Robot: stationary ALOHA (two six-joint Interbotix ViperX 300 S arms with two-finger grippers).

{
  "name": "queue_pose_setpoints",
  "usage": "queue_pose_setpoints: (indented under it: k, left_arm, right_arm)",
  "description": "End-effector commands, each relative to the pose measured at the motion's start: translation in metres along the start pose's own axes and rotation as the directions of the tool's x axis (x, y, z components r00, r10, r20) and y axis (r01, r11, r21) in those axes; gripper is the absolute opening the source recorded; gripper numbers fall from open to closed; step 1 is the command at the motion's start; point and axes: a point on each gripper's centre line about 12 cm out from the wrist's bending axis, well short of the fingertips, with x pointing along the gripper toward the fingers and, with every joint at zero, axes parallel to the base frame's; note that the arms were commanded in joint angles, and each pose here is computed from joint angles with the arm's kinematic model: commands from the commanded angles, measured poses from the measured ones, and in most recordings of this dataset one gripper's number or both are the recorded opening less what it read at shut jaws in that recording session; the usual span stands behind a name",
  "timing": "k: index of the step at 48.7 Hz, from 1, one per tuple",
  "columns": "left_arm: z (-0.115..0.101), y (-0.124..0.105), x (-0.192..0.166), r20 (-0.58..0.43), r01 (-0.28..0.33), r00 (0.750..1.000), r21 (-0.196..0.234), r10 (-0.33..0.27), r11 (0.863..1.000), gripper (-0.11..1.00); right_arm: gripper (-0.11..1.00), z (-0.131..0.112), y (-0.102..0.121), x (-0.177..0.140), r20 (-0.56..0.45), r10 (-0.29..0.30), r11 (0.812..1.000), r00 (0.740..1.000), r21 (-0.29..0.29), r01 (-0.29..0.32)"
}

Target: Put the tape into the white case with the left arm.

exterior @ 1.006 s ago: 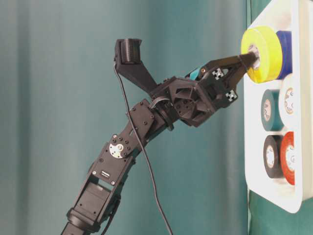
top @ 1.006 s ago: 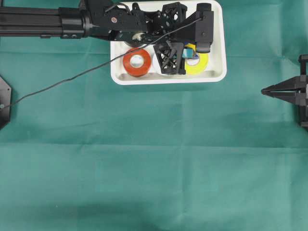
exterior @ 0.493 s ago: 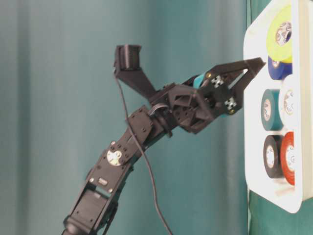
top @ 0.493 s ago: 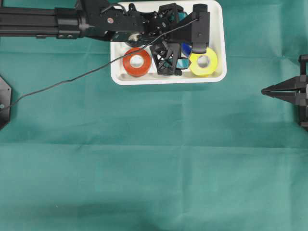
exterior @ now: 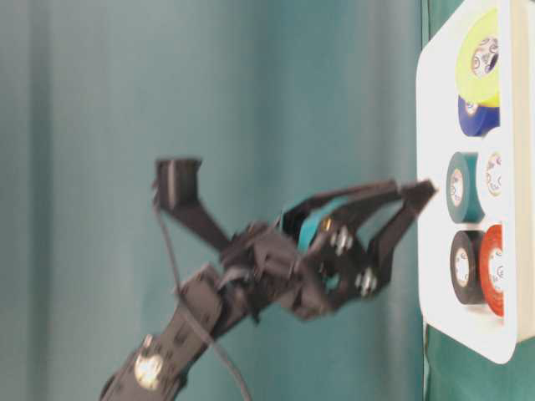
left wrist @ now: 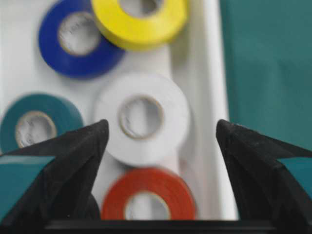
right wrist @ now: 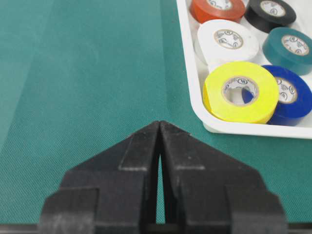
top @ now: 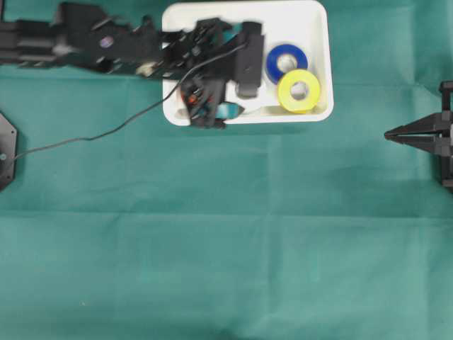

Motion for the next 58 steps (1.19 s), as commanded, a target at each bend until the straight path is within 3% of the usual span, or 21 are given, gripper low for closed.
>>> queue_pose_setpoints:
  k: [1, 13, 44, 58]
  left_arm:
    - [0.005, -0.006, -0.027, 0.056, -0.005, 0.998, 0.008, 0.005, 1.000, 0.89]
    - [-0.018, -0.033, -0.053, 0.076, 0.024, 0.997, 0.017, -0.025, 1.000, 0.89]
    - [-0.070, -0.061, -0.090, 0.079, 0.067, 0.995, -0.129, -0.057, 0.989, 0.89]
    - [-0.083, -0.065, -0.100, 0.123, 0.069, 0.991, -0.157, -0.049, 0.985, 0.89]
  right_arm:
    - [-0.09, 0.005, 0.000, 0.001, 0.014, -0.001, 1.000, 1.000, -0.001, 0.001]
    - [-0.09, 0.005, 0.000, 0.001, 0.014, -0.001, 1.000, 1.000, -0.001, 0.001]
    - [-0.09, 0.005, 0.000, 0.001, 0.015, -0.001, 1.000, 1.000, 0.000, 0.001]
    - [-0.09, 0.005, 0.000, 0.001, 0.015, -0.001, 1.000, 1.000, -0.001, 0.001]
